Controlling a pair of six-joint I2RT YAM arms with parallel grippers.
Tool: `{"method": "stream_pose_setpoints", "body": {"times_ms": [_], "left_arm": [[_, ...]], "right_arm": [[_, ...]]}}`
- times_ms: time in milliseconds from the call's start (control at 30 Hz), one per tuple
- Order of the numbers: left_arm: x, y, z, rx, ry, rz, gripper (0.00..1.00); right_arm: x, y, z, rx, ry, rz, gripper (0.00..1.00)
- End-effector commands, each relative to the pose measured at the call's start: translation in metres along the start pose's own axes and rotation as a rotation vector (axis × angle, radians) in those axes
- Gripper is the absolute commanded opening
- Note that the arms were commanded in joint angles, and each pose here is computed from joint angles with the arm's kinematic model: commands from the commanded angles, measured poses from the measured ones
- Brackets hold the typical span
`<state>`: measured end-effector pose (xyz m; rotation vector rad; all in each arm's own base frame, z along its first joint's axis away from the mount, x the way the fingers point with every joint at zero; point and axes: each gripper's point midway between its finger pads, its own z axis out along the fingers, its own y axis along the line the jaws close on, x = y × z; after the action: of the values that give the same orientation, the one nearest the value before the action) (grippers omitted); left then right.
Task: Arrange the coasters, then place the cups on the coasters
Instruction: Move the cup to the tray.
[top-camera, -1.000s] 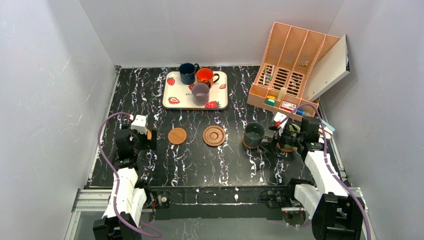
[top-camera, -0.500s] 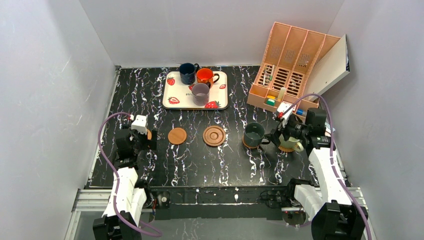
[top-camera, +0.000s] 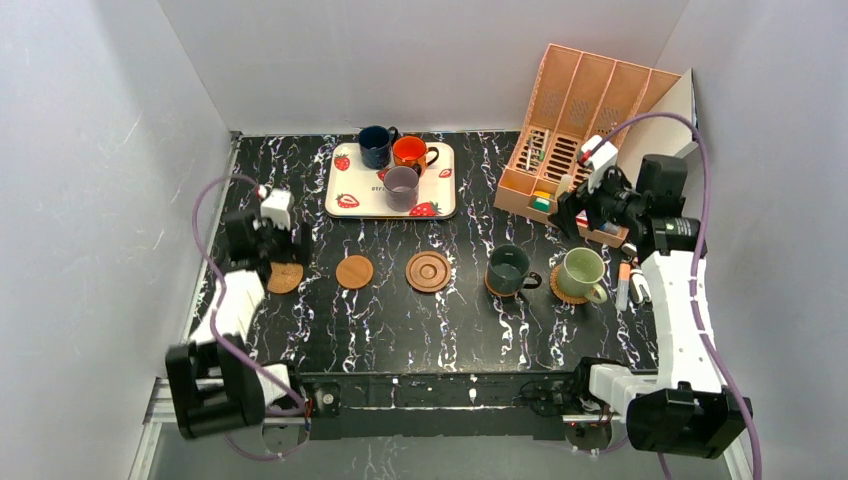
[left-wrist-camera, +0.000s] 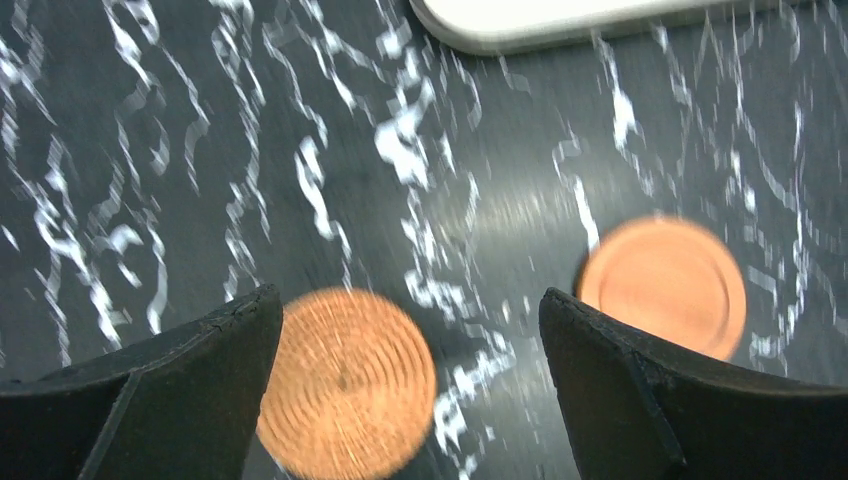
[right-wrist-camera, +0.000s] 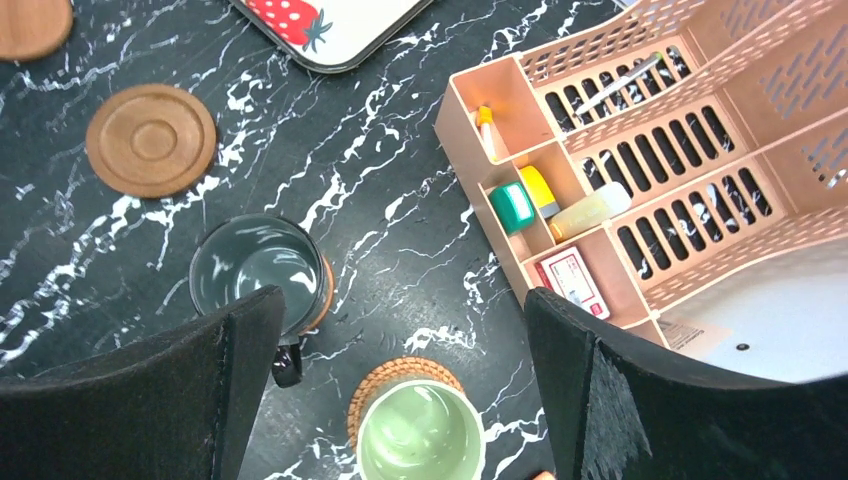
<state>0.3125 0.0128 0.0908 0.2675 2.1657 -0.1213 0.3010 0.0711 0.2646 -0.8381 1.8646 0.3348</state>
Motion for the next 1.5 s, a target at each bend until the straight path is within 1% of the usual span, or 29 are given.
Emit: {"method": "stream_pose_setpoints", "body": {"times_ms": [0, 67, 200, 233, 300, 400, 533, 667, 833, 967, 1167, 1333, 1467], "left_arm": [[-0.060, 0.016, 0.028, -0.012, -0.006, -0.042, 0.98], [-0.074, 0.017, 0.047, -0.035, 0.044, -0.049, 0.98], [-0.115, 0.021, 0.086, -0.127, 0.060, -0.053, 0.98], [-0.124, 0.010, 0.099, -0.118, 0.071, -0.049, 0.98], [-0.142, 0.009, 0.120, -0.152, 0.089, -0.067, 0.98], [-0.170, 0.007, 0.150, -0.157, 0.088, -0.099, 0.98], [-0.203, 0.001, 0.186, -0.141, 0.045, -0.144, 0.98], [-0.215, -0.001, 0.224, -0.158, 0.025, -0.152, 0.98], [-0.222, -0.010, 0.255, -0.120, 0.001, -0.211, 0.98], [-0.235, -0.020, 0.261, -0.086, -0.036, -0.236, 0.98], [-0.246, -0.022, 0.254, -0.078, -0.076, -0.246, 0.98], [-0.249, -0.039, 0.245, 0.020, -0.075, -0.238, 0.98], [-0.259, -0.053, 0.236, 0.095, -0.092, -0.245, 0.98]], "right_arm": [[-0.005, 0.001, -0.004, -0.004, 0.065, 0.169, 0.99], [-0.010, 0.004, 0.001, -0.046, 0.056, 0.198, 0.99], [-0.012, 0.002, 0.022, -0.111, 0.060, 0.254, 0.99], [-0.012, 0.000, 0.028, -0.119, 0.061, 0.264, 0.99], [-0.009, -0.001, 0.041, -0.132, 0.065, 0.282, 0.99], [-0.002, 0.001, 0.059, -0.130, 0.096, 0.281, 0.99], [0.006, 0.008, 0.070, -0.105, 0.110, 0.237, 0.99], [0.011, 0.008, 0.072, -0.083, 0.106, 0.218, 0.99], [0.020, 0.010, 0.073, -0.080, 0.104, 0.190, 0.99], [0.031, 0.010, 0.077, -0.077, 0.129, 0.176, 0.99], [0.044, 0.009, 0.083, -0.076, 0.167, 0.167, 0.99], [0.049, 0.010, 0.088, -0.078, 0.186, 0.159, 0.99], [0.054, 0.013, 0.092, -0.080, 0.208, 0.149, 0.99]]}}
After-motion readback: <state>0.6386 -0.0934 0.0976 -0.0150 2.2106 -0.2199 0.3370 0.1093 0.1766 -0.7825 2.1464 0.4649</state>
